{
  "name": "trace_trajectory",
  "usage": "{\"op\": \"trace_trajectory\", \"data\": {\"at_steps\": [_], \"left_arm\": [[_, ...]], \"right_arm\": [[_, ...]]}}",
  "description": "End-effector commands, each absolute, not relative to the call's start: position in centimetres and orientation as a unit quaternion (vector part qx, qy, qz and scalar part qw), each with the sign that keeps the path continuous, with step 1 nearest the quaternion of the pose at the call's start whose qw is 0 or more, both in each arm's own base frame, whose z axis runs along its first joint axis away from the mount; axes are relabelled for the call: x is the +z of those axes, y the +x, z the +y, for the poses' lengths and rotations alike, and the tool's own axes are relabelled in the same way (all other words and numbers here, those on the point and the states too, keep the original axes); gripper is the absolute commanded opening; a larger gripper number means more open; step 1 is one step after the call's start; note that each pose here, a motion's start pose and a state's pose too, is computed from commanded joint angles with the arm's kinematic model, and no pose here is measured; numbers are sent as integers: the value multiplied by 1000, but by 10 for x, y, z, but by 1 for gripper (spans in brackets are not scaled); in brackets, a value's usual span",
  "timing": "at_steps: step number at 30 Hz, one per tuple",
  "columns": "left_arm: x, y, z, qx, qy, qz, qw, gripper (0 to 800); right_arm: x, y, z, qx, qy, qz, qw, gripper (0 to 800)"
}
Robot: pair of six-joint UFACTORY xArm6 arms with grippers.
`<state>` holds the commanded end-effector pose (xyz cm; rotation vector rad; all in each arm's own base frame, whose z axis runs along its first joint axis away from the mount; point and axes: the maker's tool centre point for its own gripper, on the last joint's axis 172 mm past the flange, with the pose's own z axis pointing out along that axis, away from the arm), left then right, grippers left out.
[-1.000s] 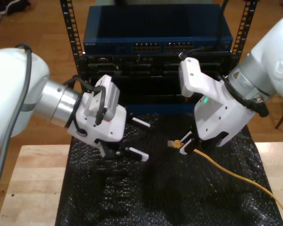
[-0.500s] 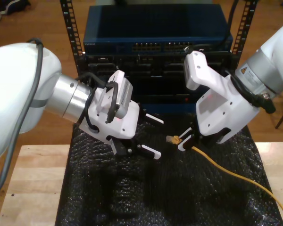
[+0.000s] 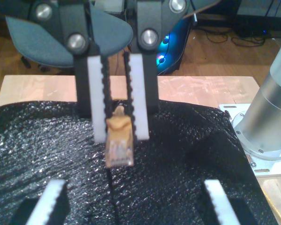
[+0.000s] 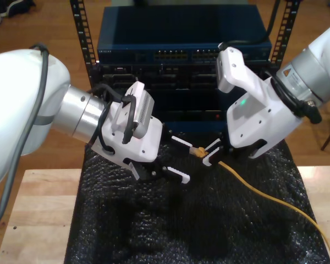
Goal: Grab the cable and plug it in
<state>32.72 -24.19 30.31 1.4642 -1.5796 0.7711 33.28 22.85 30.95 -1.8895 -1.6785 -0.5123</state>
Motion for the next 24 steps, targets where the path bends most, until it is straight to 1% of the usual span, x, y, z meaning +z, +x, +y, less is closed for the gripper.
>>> {"op": "trace_trajectory", "data": {"at_steps": [13,15,17,20,22,24], "left_arm": [[317,330,-246,327,570,-627,419,625],[317,330,-246,327,569,-627,419,593],[318,330,-247,328,569,-625,422,587],[322,328,-249,330,567,-622,428,529],[323,329,-249,333,566,-620,430,516],[323,329,-250,334,567,-618,431,484]], "right_arm": [[304,334,232,-187,-706,-619,289,7],[308,336,232,-190,-705,-620,286,7],[308,336,232,-190,-705,-620,286,7],[309,338,232,-191,-706,-620,285,7],[307,337,231,-190,-706,-620,286,7],[308,337,231,-191,-705,-620,285,7]]}}
